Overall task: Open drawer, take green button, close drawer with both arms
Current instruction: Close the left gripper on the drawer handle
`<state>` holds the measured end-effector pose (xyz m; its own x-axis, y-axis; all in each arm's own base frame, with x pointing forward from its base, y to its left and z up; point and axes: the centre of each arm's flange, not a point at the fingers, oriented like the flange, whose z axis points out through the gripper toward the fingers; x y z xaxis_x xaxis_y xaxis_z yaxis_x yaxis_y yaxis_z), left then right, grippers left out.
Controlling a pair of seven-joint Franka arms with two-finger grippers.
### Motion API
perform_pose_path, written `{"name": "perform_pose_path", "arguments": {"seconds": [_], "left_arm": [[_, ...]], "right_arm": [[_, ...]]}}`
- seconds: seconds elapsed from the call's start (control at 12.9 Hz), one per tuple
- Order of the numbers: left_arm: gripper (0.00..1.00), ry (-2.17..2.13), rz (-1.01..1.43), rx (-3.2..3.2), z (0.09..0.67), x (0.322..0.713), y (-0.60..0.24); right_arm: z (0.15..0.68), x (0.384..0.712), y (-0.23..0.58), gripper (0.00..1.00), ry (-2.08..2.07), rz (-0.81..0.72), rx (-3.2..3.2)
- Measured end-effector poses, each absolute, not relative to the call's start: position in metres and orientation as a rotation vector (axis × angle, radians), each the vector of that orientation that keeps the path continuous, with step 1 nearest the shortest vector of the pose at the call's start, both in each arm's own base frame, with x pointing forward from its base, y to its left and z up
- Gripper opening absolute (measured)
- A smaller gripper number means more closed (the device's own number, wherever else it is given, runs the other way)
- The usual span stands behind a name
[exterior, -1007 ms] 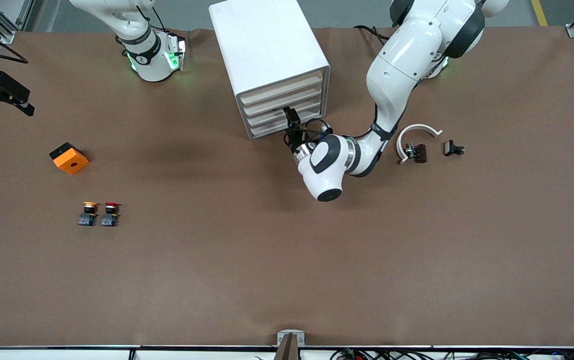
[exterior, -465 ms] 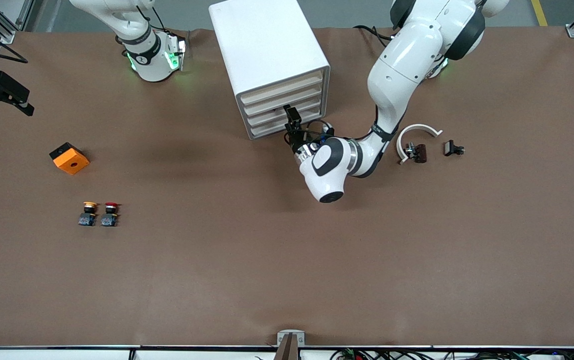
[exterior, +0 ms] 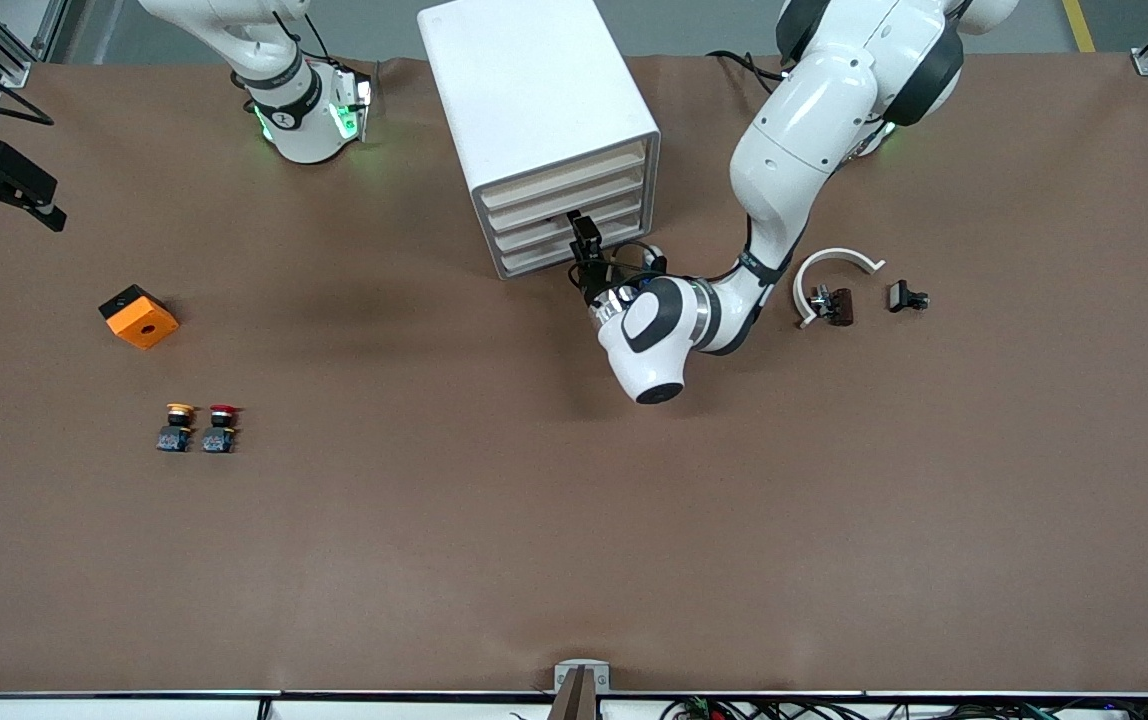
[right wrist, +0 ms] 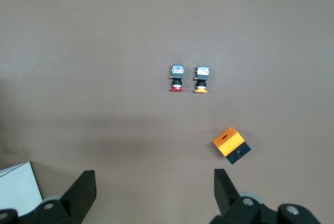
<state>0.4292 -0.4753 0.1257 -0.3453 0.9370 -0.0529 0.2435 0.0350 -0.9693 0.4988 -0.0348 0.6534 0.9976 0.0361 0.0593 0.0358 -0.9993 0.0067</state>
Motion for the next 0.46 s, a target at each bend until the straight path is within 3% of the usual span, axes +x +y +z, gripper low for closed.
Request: {"name": "perform_pose_path", "arguments": {"seconds": [0.46], "left_arm": [[0.70,-1.647,1.351,-1.196,0.1174,0.4224,-0.4783]], "right_arm": [[0.6527,0.4982,-0.0304,1.00,-0.019,0.081,3.139]]}}
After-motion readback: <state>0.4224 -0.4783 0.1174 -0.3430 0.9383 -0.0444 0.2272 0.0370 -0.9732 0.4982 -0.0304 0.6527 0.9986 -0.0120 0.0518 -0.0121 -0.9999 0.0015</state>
